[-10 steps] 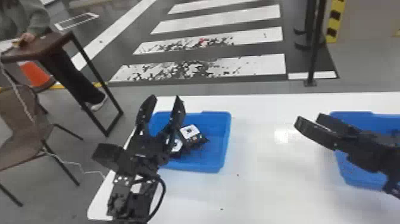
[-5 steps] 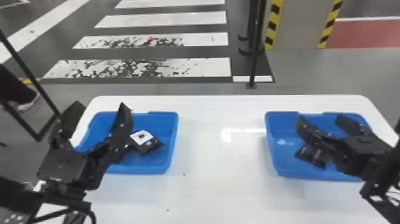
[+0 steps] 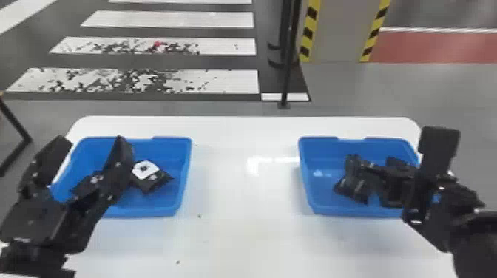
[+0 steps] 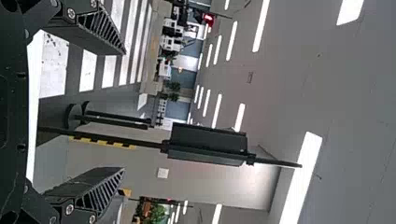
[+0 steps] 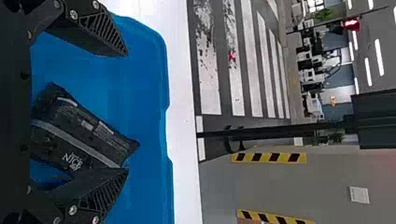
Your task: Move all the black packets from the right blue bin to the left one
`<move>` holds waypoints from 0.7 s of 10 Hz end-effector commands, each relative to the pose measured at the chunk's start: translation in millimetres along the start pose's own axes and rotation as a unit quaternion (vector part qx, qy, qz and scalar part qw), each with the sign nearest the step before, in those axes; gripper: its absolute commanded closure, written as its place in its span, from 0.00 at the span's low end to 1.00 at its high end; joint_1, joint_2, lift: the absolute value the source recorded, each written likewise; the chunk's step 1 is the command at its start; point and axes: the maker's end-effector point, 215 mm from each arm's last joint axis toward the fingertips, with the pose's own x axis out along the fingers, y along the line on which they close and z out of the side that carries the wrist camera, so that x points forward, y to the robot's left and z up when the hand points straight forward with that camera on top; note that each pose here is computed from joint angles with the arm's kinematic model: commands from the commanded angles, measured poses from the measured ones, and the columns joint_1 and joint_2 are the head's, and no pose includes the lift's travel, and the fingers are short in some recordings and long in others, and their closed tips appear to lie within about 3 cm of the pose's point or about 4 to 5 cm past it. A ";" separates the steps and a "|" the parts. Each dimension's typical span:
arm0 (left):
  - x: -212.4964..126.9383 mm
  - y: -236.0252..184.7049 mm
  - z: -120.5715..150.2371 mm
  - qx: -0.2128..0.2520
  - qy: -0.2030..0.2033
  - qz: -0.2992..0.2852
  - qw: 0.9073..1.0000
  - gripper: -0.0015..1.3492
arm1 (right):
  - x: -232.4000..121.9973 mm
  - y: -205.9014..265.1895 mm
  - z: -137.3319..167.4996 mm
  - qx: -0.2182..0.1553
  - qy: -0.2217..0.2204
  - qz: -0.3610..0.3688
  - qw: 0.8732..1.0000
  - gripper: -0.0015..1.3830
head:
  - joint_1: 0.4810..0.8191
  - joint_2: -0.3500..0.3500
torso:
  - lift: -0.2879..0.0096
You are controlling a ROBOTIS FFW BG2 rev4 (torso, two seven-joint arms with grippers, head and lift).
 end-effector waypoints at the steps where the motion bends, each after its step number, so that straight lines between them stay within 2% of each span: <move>1: 0.5 -1.5 -2.2 -0.003 0.003 -0.002 1.000 0.12 | 11.6 -3.5 -17.8 0.000 0.032 -0.003 0.999 0.12 | 0.63 0.46 | 0.50; 5: 1.2 -2.0 -13.8 -0.014 0.022 -0.006 1.000 0.12 | 21.5 -17.8 -56.0 0.010 0.089 -0.023 0.996 0.12 | 0.63 0.44 | 0.50; 7: 0.9 -1.9 -15.7 -0.015 0.024 -0.006 1.000 0.12 | 25.6 -17.0 -57.4 0.010 0.093 -0.022 0.995 0.12 | 0.63 0.43 | 0.50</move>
